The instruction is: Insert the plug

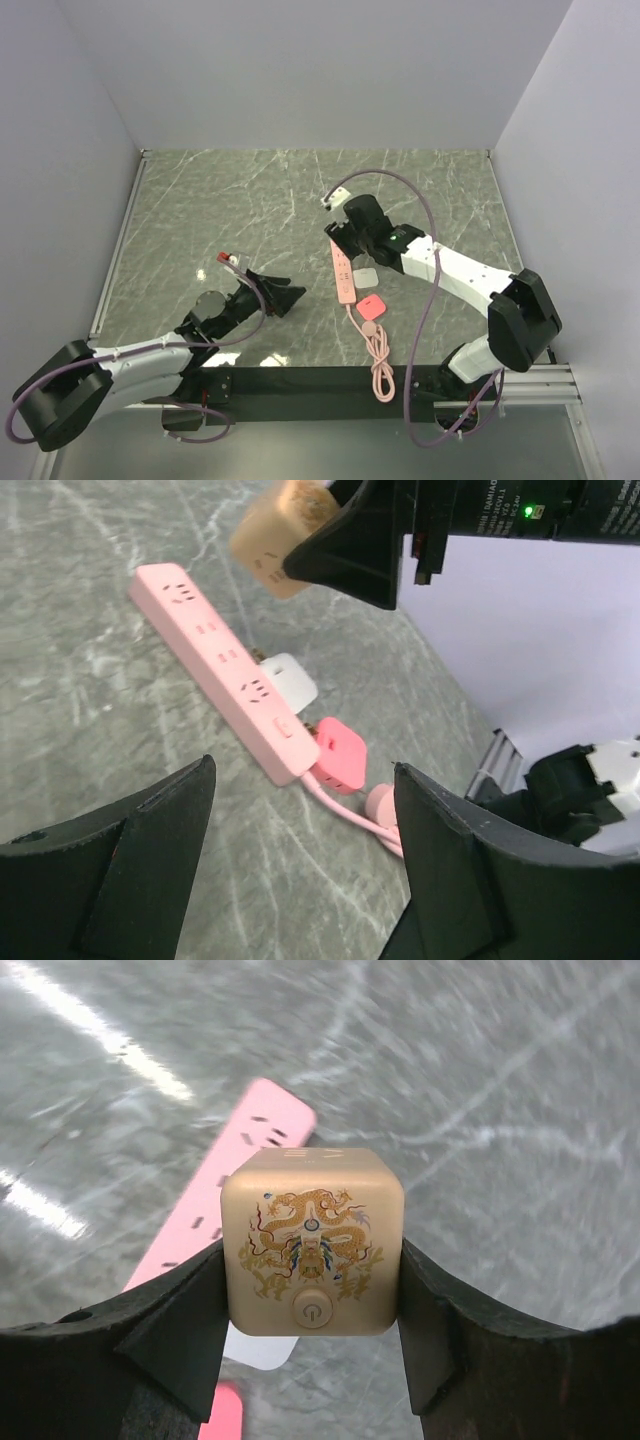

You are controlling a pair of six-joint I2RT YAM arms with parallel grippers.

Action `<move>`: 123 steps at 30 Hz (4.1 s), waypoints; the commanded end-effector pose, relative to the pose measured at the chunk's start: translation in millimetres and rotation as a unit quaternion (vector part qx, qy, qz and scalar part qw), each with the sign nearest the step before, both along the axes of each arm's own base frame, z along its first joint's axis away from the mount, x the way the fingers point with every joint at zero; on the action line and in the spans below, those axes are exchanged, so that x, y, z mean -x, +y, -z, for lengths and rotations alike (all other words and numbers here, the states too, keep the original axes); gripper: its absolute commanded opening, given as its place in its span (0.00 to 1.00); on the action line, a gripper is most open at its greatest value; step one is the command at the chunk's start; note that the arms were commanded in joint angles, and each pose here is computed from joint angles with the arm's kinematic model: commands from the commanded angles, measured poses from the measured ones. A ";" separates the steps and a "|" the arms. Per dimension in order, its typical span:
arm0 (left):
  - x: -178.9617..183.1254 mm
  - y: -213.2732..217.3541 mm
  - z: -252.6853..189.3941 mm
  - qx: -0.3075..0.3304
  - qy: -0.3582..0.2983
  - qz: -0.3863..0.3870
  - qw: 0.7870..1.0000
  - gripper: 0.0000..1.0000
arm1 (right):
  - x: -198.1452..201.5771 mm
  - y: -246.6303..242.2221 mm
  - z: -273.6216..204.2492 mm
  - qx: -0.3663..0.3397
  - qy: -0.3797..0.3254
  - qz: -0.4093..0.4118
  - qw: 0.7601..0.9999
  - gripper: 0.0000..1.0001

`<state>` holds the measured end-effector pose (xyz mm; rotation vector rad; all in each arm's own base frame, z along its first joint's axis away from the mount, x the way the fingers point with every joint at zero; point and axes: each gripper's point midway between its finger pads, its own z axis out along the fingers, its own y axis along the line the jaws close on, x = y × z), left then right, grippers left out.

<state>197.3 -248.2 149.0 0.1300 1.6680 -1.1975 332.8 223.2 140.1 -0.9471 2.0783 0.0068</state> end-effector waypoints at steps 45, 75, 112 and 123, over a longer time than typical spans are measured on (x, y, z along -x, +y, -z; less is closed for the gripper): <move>-77.2 -14.9 33.3 -0.163 0.044 -0.097 0.981 0.81 | 23.6 -53.7 26.6 -0.254 0.097 0.300 0.914 0.92; -77.4 -28.5 56.4 -0.178 0.067 -0.071 0.979 0.81 | 64.9 -71.2 86.2 -0.203 0.126 0.366 0.899 0.90; -77.4 -18.2 52.1 -0.185 0.055 -0.087 0.977 0.81 | 87.9 -29.1 150.9 -0.134 0.233 0.315 0.910 0.44; -79.2 -22.3 -15.1 -0.100 -0.002 -0.033 0.994 0.81 | 65.6 -18.9 32.6 -0.175 0.098 0.141 0.970 0.15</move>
